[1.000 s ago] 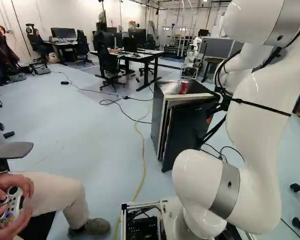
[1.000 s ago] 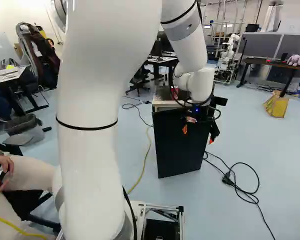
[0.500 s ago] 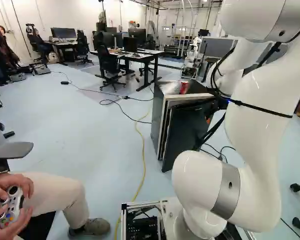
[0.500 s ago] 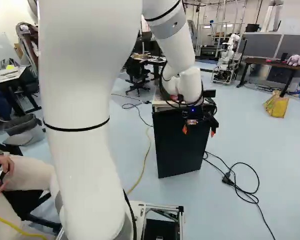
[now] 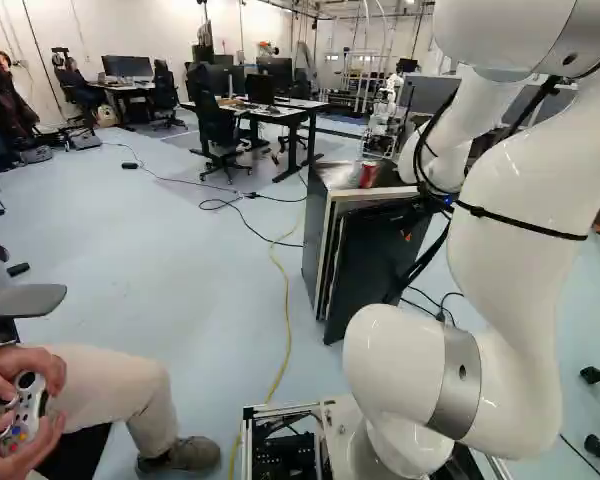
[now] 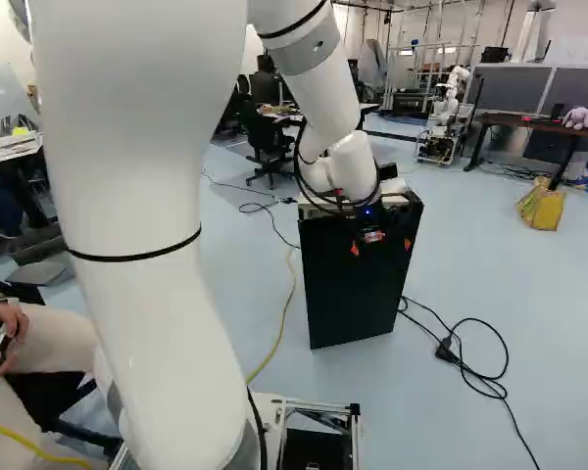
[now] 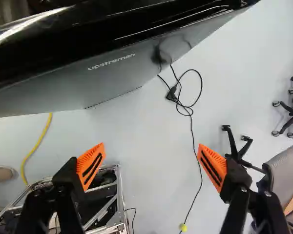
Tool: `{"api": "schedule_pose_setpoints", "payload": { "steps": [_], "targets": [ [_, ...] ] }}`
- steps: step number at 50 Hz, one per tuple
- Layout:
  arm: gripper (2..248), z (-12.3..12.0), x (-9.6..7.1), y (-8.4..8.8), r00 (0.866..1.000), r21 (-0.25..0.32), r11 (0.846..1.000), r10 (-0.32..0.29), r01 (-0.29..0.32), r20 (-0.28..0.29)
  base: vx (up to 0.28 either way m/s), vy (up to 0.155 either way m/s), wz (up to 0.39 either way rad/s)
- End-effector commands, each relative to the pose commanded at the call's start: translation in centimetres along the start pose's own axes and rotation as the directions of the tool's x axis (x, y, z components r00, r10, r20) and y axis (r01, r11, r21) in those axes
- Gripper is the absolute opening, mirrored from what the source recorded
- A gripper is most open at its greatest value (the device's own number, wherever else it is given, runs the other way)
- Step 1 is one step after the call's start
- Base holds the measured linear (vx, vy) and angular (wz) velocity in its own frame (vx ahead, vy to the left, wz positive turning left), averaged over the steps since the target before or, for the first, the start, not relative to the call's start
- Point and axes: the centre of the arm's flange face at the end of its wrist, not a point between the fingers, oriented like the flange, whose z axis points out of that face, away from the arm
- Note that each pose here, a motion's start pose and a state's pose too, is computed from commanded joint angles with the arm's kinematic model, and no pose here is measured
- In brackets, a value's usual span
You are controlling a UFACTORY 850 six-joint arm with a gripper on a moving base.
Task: Grab a drink from the fridge
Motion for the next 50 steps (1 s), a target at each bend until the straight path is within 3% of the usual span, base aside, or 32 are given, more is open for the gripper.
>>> {"api": "schedule_pose_setpoints", "payload": {
  "steps": [28, 50],
  "targets": [
    [247, 3.8, 0.4, -0.7, 0.999, 0.032, 0.999, -0.018, 0.017, 0.031, 0.0, 0.0, 0.0],
    [247, 7.1, 1.3, -1.3, 1.0, 0.056, 0.998, -0.026, 0.025, 0.012, 0.0, 0.0, 0.0]
  ]
}}
